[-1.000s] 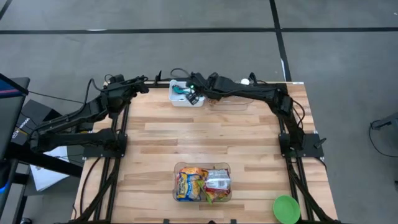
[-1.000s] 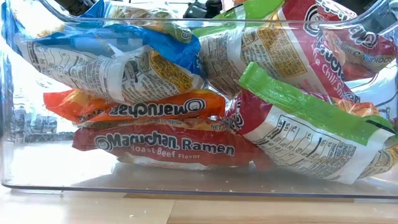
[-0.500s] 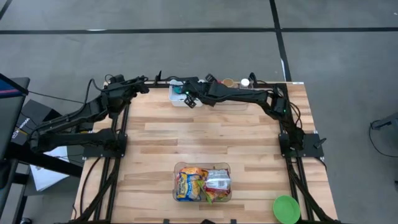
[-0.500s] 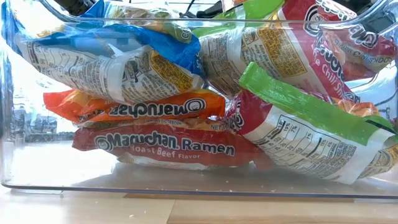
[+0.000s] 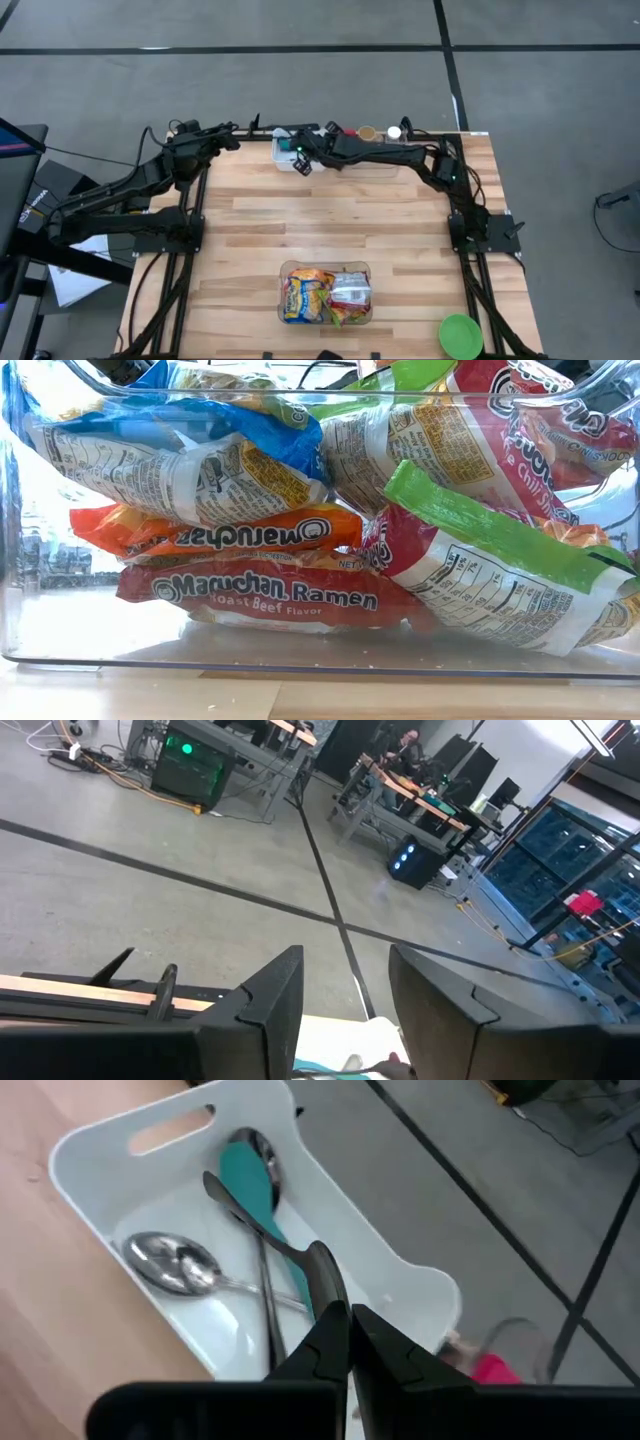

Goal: Pick & Place Food Item
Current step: Put the blue spoon into the white bin

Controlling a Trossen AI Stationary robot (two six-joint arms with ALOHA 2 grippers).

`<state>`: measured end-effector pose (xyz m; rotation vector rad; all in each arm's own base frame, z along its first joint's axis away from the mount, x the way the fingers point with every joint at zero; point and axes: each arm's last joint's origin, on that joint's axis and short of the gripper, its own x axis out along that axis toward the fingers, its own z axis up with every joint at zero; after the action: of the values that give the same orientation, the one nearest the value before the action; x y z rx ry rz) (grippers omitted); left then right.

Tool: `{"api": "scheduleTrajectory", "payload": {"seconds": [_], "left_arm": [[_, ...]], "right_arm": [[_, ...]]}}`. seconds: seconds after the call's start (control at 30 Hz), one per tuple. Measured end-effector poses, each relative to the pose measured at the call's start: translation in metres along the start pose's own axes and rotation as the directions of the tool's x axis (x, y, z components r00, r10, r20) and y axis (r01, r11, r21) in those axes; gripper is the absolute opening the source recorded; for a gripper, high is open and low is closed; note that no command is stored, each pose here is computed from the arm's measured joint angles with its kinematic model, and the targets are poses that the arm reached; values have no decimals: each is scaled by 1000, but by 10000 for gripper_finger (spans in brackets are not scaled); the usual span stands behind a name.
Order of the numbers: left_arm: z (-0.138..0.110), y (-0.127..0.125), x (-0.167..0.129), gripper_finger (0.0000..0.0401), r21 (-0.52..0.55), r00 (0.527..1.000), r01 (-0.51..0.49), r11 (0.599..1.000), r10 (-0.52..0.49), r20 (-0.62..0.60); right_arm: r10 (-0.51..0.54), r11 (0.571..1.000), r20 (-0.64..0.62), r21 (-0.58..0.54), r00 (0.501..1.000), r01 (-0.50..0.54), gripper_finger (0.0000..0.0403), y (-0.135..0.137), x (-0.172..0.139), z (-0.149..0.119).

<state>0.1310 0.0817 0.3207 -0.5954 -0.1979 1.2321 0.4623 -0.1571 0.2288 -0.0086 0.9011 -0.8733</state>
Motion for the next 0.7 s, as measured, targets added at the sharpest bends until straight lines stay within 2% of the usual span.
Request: {"api": "scheduleTrajectory", "payload": {"seconds": [0.5,0.7], "left_arm": [[0,0,0,144,3,1000,-2,1000,2,-2],[0,0,0,144,2,1000,-2,1000,2,-2]], "right_arm": [[42,999,17,14,999,-42,0,10,-2,0],[39,999,18,19,999,-40,19,8,0,0]]}}
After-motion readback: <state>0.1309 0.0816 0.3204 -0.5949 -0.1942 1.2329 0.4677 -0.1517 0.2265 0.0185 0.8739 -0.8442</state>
